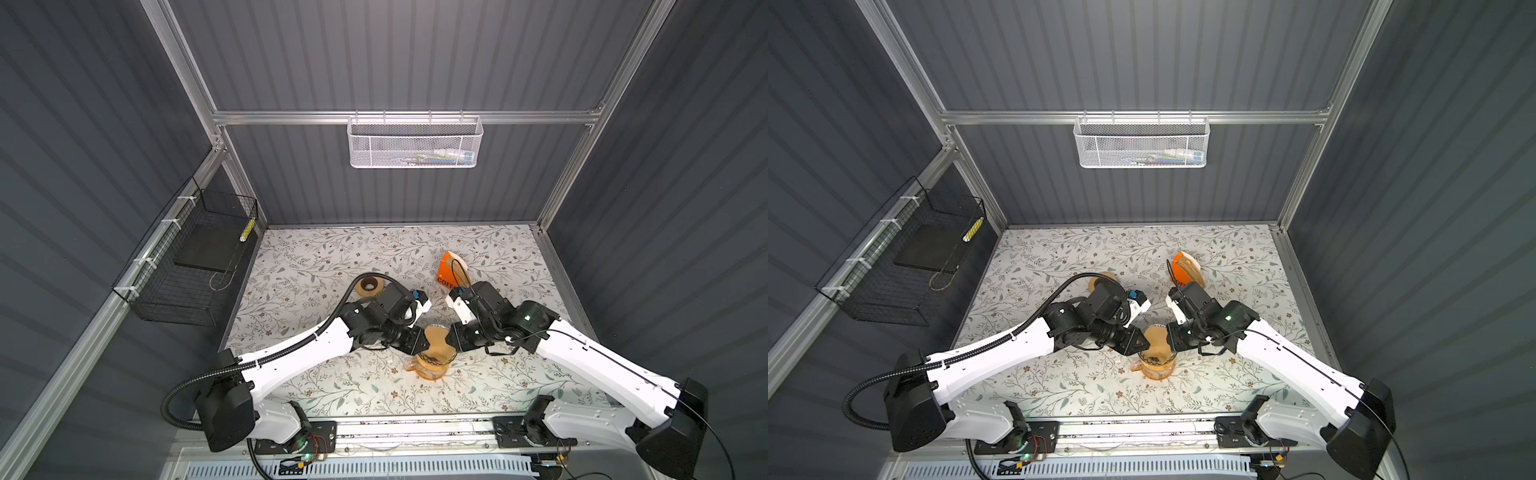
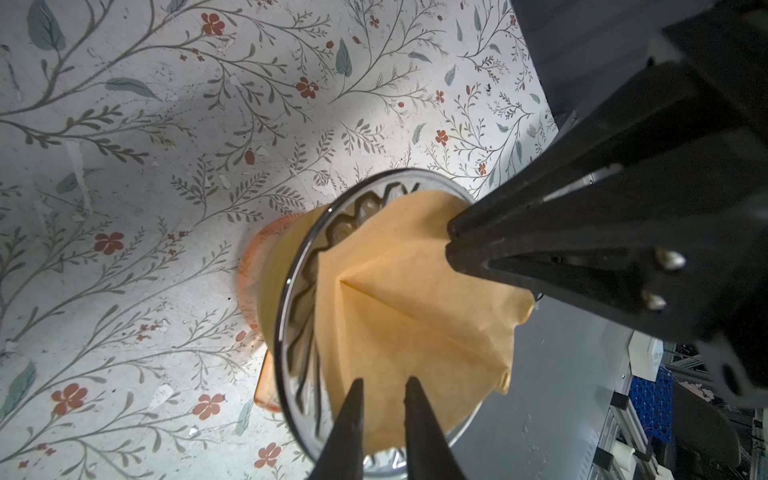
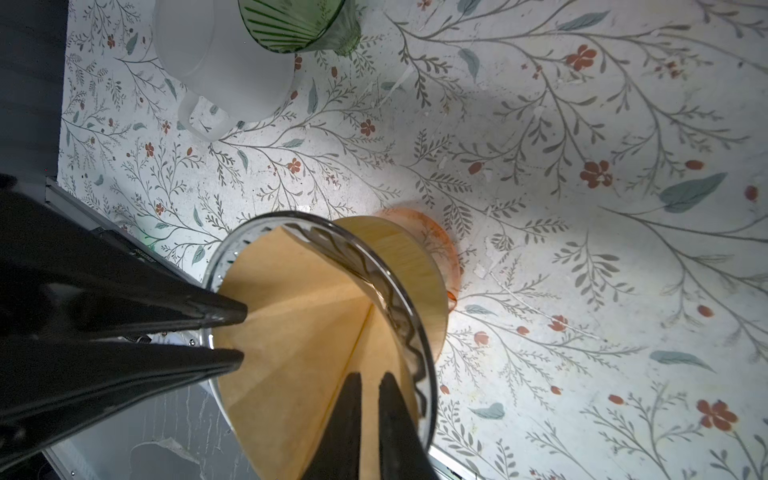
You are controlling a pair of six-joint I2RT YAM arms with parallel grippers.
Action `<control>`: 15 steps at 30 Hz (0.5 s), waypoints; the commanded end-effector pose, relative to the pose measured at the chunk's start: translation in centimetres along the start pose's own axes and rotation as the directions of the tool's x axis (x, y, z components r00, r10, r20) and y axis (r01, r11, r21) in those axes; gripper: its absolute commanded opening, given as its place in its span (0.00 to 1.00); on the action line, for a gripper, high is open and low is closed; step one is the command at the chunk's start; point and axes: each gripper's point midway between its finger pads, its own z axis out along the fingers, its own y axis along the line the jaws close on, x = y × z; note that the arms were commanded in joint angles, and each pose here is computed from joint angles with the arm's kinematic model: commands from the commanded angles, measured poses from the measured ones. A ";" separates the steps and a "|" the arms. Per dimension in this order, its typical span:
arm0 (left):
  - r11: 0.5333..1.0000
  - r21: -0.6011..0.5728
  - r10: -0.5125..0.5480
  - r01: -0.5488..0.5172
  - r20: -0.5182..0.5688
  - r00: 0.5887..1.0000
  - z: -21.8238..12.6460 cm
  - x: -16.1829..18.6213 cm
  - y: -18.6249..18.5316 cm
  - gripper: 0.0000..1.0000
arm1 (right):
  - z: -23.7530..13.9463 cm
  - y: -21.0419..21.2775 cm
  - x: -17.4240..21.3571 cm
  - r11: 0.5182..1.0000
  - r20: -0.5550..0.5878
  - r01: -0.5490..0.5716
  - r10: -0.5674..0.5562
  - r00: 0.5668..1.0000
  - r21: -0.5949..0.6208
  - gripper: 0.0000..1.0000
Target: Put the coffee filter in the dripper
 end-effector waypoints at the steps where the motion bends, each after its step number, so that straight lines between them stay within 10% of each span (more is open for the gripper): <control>1: 0.999 0.037 0.037 -0.038 0.028 0.999 -1.3 -1.0 -1.7 0.20 | -1.2 0.3 -0.6 1.000 0.033 0.021 -0.022 0.999 0.004 0.14; 15: 0.999 0.013 0.049 -0.049 0.032 0.998 -0.6 -1.5 -1.2 0.20 | -1.9 -0.1 -1.8 0.999 0.100 0.032 -0.035 0.994 0.034 0.15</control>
